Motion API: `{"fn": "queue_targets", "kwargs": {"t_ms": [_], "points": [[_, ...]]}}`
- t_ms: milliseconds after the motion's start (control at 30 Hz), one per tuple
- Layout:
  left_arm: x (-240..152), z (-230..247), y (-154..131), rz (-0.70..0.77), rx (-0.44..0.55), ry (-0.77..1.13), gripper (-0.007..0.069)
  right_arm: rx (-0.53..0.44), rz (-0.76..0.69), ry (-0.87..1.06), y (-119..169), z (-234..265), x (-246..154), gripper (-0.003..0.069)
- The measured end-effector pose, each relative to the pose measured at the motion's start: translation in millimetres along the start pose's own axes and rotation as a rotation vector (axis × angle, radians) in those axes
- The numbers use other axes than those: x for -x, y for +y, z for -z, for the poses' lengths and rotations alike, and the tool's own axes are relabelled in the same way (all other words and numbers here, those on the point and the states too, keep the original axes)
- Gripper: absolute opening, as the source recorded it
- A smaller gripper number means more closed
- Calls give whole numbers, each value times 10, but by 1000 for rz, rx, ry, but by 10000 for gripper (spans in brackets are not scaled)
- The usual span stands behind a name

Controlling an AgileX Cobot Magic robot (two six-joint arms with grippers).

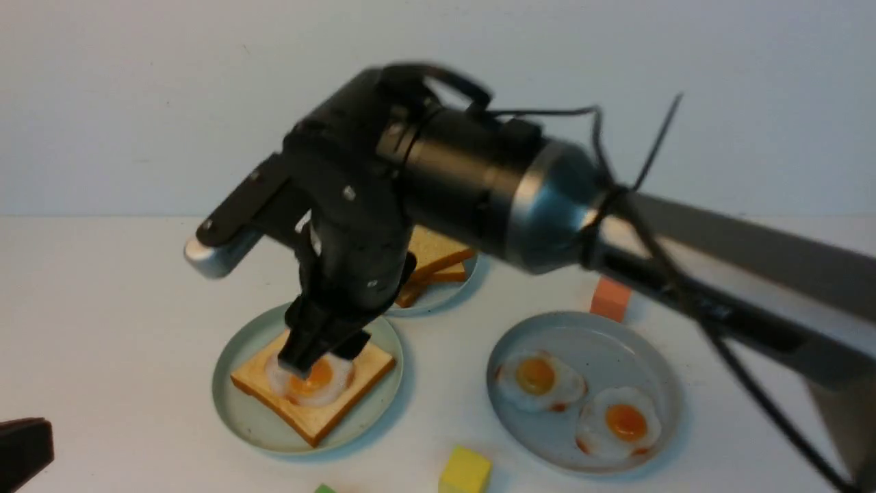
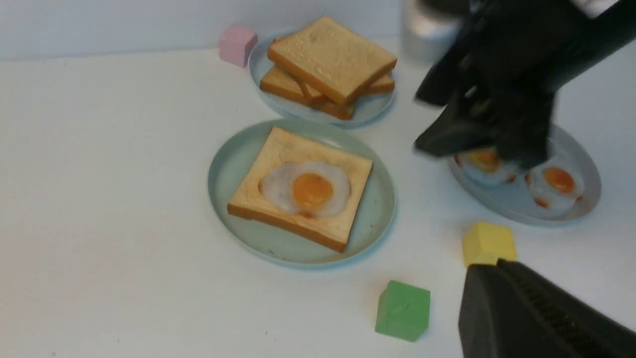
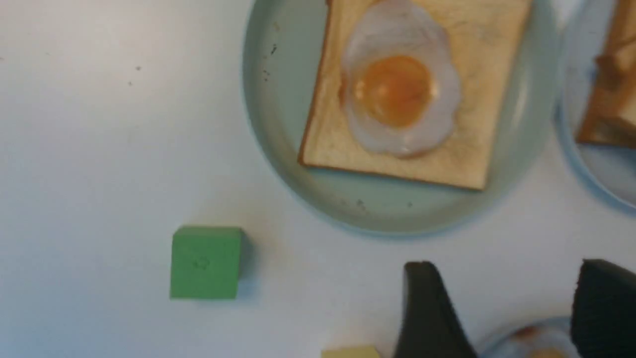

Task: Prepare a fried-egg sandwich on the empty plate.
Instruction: Use the left arm to grab a slice of bread

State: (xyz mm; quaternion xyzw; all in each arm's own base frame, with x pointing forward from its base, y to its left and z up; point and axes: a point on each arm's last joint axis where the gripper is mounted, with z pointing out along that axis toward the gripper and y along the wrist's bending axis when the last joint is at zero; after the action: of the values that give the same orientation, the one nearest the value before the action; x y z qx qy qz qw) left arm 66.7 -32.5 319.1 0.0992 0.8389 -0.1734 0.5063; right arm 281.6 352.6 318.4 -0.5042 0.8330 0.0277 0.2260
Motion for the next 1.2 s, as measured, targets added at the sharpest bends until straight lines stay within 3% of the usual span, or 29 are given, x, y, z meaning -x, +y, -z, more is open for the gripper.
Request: {"fn": "queue_targets", "kwargs": {"t_ms": [33,100,133,167,267,400,600,733,1033,1200], "points": [[5,-27,0,1,3,15,-13,-3,-5,-10,-13,77,-5,365],[81,-224,-14,13,14,121,-13,-22,-44,-82,-103,560,-94,227],[88,-240,-16,13,15,132,-13,-22,-45,-77,-108,548,-102,216],[189,-406,-33,2,22,206,-13,-29,-76,-93,-148,769,-232,121],[360,-714,-74,-44,10,324,-13,-33,-134,-80,-143,1038,-527,8],[555,-1125,-135,-89,-34,414,-13,-32,-197,-63,-81,1272,-912,-10],[875,-2207,-239,-191,-156,547,-13,-30,-300,-102,69,1624,-1717,-9],[920,-2820,-242,-224,-192,621,-13,-28,-378,-178,122,1806,-2021,-6],[1120,-3489,-254,-324,-212,540,-13,-26,-427,-254,162,2001,-2281,0],[1029,-3802,-240,-447,-220,487,84,-66,-420,-301,130,2078,-2321,3]]}}
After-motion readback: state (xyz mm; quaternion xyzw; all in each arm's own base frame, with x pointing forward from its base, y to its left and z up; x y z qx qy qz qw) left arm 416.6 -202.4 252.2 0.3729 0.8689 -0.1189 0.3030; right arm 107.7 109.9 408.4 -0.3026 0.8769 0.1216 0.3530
